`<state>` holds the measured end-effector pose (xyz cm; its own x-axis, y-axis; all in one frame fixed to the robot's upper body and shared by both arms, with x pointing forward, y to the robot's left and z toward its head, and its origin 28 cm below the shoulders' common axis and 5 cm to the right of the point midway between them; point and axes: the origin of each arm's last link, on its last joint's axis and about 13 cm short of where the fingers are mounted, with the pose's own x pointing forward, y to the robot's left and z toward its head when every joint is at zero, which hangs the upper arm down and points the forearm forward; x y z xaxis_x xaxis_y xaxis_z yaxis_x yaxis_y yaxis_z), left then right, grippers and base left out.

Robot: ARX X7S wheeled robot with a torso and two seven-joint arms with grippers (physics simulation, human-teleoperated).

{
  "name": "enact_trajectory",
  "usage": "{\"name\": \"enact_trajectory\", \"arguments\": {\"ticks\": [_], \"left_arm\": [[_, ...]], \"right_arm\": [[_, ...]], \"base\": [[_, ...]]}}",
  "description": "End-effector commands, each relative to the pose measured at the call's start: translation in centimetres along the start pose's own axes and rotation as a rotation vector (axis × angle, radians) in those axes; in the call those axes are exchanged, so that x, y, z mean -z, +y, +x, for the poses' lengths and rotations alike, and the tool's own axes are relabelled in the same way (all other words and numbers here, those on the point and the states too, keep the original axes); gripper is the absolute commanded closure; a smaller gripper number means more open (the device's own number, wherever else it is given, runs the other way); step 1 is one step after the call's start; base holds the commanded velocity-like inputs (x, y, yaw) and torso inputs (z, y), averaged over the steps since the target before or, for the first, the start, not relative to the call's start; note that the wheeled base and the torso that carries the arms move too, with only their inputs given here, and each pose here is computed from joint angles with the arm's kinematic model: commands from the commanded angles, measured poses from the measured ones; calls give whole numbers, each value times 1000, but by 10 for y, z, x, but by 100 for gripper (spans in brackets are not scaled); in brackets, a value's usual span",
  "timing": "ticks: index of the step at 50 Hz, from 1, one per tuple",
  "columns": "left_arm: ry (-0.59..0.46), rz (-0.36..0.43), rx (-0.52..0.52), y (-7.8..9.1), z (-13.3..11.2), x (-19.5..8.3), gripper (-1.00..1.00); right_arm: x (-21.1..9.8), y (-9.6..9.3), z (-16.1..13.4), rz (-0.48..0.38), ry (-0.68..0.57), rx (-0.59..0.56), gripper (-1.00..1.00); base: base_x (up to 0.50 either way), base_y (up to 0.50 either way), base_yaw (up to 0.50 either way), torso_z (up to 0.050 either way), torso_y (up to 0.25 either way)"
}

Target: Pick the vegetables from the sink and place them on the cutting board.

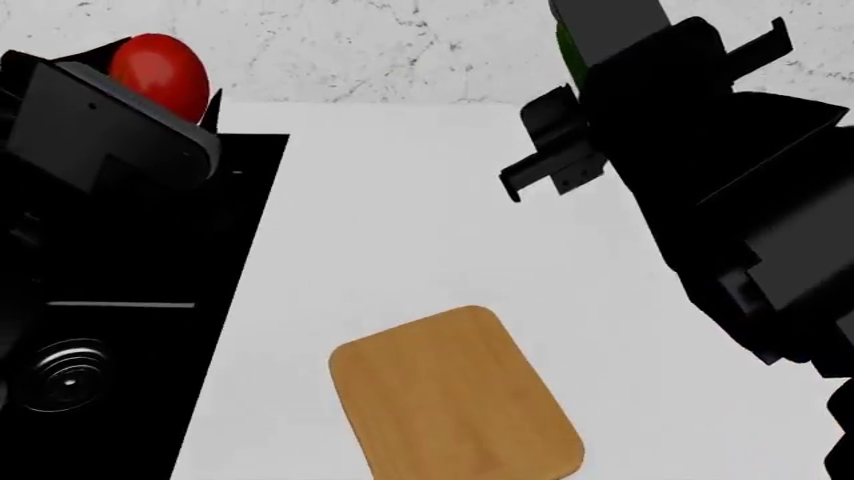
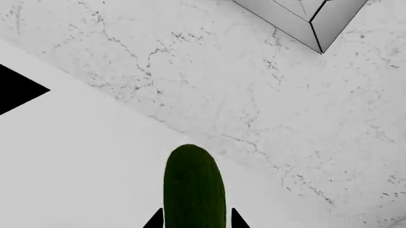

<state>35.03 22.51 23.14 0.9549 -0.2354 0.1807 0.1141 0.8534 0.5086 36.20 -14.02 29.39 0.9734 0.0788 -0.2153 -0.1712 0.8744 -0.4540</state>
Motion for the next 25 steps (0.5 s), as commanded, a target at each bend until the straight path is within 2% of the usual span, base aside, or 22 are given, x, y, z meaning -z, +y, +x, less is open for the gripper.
{"name": "enact_trajectory", "arguments": {"ticks": [1, 2, 8, 9, 10, 12, 14, 16, 18, 19, 23, 25], "left_arm": [[-57, -82, 28, -6, 21, -17, 100], [-62, -67, -2, -7, 25, -19, 100], [-45, -45, -91, -2, 41, -22, 100], [-50, -17, -102, -3, 42, -22, 100], [-58, -22, -68, -4, 41, -23, 100], [22, -48, -34, -8, 43, -24, 100], [35, -99, 48, -10, 41, -27, 100], [107, -175, 96, -11, 42, -29, 100], [183, -203, 154, -14, 44, -29, 100], [172, -195, 172, -15, 44, -29, 100], [234, -267, 238, -16, 45, -33, 100], [293, -307, 322, -18, 46, -35, 100]], "right_arm": [[-7, 4, -5, 77, 67, -40, 100], [-6, 4, -6, 82, 110, -47, 100], [-10, 2, -11, 89, 167, -73, 100], [-11, 1, -11, 92, 168, -71, 100], [-12, 1, -11, 110, 173, -66, 100], [-12, -1, -7, 129, 187, -61, 100], [-11, -2, -4, 136, 200, -45, 100], [-12, -3, -2, 147, 208, -31, 100], [-16, -5, -2, 151, 208, -26, 100], [-16, -4, -3, 152, 207, -25, 100], [-16, -2, 2, 157, 208, -19, 100], [-17, -2, 2, 160, 207, -12, 100]], "base": [[0, 0, 0, 0, 0], [0, 0, 0, 0, 0], [0, 0, 0, 0, 0], [0, 0, 0, 0, 0], [0, 0, 0, 0, 0], [0, 0, 0, 0, 0], [0, 0, 0, 0, 0], [0, 0, 0, 0, 0], [0, 0, 0, 0, 0], [0, 0, 0, 0, 0], [0, 0, 0, 0, 0], [0, 0, 0, 0, 0]]}}
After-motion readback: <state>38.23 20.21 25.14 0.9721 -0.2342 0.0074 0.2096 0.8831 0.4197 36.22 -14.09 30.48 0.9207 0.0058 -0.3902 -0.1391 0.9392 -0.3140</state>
